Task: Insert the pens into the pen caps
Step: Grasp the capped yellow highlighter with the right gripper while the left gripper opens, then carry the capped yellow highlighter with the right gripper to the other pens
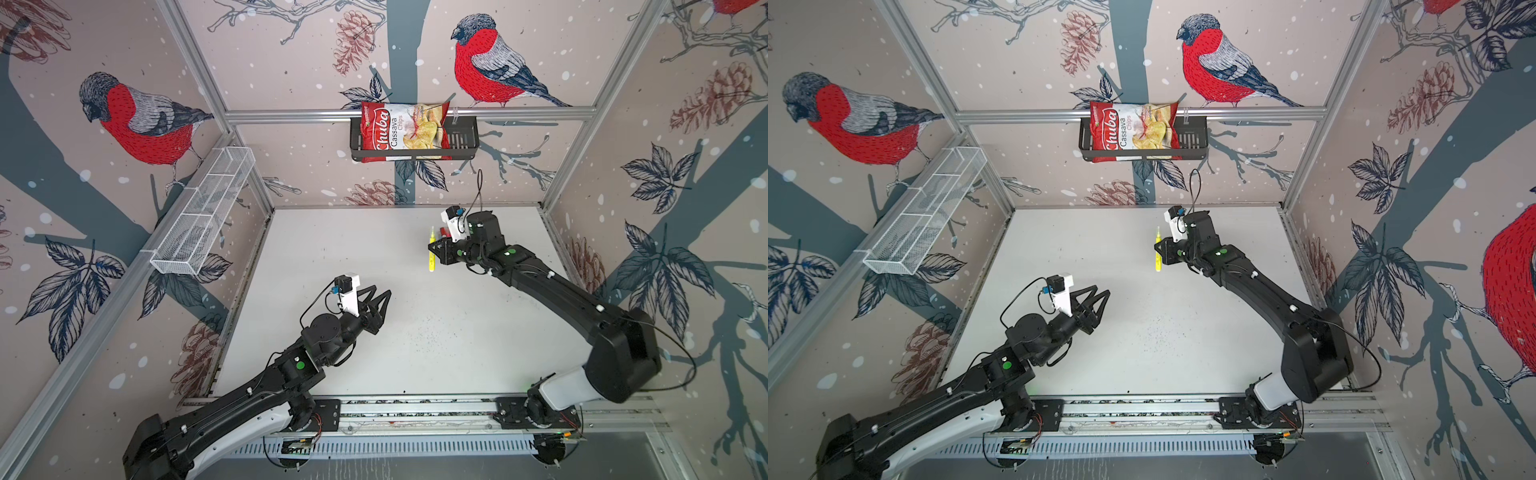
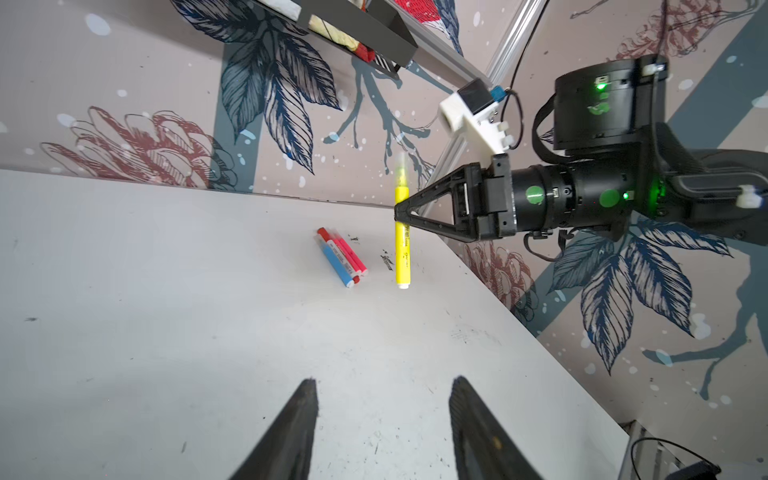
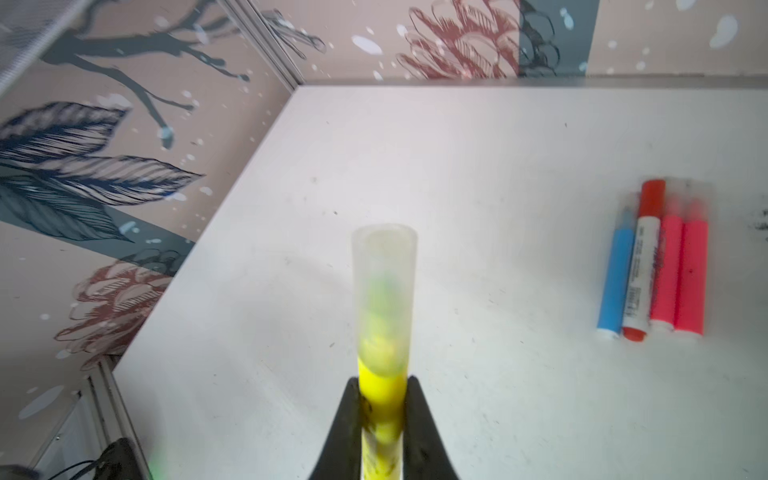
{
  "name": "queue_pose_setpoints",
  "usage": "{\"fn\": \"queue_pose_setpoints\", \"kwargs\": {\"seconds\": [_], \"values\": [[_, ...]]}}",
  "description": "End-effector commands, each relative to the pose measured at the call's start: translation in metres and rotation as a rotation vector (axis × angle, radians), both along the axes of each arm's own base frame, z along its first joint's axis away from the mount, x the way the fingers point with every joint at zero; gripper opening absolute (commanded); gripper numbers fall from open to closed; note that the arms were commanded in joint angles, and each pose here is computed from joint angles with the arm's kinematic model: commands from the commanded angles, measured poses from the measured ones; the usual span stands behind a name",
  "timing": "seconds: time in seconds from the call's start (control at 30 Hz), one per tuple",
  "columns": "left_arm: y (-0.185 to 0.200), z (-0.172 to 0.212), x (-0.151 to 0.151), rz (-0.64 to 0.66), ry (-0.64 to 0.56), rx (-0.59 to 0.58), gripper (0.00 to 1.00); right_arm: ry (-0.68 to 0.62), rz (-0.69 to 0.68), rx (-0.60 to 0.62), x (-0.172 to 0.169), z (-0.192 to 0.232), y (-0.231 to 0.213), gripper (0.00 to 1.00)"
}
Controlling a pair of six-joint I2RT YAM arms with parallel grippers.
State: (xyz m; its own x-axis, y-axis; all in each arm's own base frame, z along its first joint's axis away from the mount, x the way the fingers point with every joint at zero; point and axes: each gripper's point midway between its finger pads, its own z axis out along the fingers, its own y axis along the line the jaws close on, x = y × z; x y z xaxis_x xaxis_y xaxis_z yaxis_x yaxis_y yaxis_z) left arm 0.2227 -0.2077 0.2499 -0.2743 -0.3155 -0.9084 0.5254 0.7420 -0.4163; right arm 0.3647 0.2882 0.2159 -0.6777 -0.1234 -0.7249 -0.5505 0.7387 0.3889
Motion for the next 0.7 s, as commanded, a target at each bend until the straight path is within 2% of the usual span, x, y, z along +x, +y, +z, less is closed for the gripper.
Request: {"fn": "queue_pose_setpoints", "kwargs": {"seconds": [0.0, 0.17, 0.4, 0.67], "values": [[0.015, -0.002, 0.004, 0.076, -0.005, 0.024, 0.52, 0.099, 0.021, -0.096, 0.005, -0.034, 0.006, 0.00], [0.023, -0.003, 0.002, 0.098, -0.004, 0.023, 0.52, 0.161, 0.067, -0.180, 0.016, -0.071, 0.041, 0.00], [0.028, -0.007, 0.000, 0.108, 0.003, 0.027, 0.52, 0.241, 0.018, -0.393, 0.044, -0.128, 0.072, 0.00], [0.030, -0.006, 0.000, 0.112, -0.003, 0.031, 0.52, 0.243, 0.060, -0.426, 0.051, -0.145, 0.116, 0.00]]}}
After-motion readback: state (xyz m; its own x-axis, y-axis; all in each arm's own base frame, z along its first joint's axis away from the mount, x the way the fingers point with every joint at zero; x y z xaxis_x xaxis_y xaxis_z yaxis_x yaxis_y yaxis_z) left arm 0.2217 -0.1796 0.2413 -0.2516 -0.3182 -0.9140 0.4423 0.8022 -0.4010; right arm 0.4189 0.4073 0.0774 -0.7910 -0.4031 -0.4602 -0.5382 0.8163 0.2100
